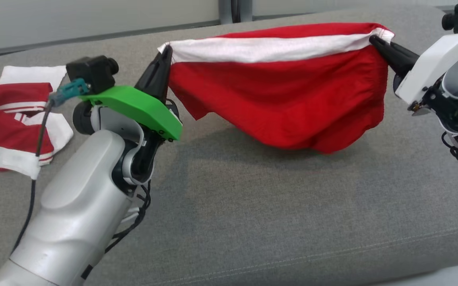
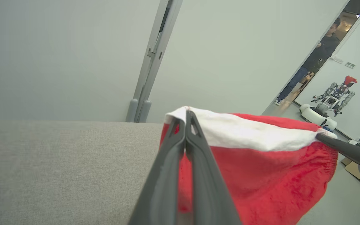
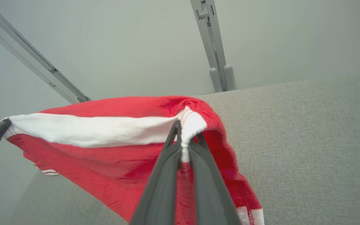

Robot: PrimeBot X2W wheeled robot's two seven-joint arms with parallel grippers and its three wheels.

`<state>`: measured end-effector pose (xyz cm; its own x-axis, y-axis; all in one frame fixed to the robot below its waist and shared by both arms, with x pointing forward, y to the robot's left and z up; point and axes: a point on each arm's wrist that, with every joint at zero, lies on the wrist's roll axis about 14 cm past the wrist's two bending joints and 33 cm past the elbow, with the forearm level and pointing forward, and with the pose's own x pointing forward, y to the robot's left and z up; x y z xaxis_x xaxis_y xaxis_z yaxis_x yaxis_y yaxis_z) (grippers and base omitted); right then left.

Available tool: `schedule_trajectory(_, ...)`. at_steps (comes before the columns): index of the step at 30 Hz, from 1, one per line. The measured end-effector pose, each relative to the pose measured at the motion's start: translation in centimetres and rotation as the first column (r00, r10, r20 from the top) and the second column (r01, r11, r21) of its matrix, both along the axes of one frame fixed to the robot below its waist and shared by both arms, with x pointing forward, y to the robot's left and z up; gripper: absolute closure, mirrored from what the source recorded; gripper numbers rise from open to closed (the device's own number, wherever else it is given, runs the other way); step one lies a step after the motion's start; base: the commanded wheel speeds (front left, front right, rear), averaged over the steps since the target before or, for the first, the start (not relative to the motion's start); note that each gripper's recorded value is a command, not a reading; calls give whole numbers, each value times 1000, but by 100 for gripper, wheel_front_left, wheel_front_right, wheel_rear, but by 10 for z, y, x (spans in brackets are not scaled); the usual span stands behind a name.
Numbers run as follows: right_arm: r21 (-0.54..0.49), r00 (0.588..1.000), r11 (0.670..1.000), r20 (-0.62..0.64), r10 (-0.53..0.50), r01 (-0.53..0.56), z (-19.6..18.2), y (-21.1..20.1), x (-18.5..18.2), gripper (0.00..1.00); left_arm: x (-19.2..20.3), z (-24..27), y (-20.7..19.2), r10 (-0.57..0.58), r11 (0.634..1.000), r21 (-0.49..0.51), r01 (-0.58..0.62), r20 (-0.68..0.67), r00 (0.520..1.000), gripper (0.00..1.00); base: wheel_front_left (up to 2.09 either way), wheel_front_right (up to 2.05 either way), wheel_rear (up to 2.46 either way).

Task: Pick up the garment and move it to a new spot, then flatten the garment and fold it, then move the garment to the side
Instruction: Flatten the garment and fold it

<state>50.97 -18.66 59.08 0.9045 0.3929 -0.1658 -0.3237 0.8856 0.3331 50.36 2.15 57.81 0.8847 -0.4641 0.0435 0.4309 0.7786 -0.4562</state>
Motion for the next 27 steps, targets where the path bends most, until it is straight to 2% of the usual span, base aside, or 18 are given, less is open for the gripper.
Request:
schedule_trajectory(6, 14, 995, 1000, 100, -2, 1, 67, -4, -7, 100, -8, 67, 14, 12, 1000, 11, -14, 120, 993, 100, 0, 0, 0)
schedule_trajectory(11, -19, 978, 1000, 207, 0, 4, 117, 6, -2, 100, -7, 110, 30, 47, 999, 6, -48, 139, 989, 100, 0, 0, 0)
schedule_trajectory(12, -60, 967, 998, 256, 10, 5, 130, 16, 5, 100, 1, 119, 37, 66, 997, 27, -70, 134, 989, 100, 0, 0, 0)
schedule_trajectory(16, -102, 933, 994, 359, 8, 31, 157, 29, 25, 100, 20, 141, 36, 87, 995, 26, -92, 143, 986, 100, 0, 0, 0)
schedule_trajectory(22, -137, 839, 978, 540, -58, 156, 196, 23, 71, 100, 62, 184, 41, 186, 982, -39, -183, 268, 945, 100, 0, 0, 0)
schedule_trajectory(27, -115, 738, 965, 668, -100, 234, 221, 19, 110, 100, 94, 213, 52, 284, 959, -124, -256, 390, 876, 100, 0, 0, 0)
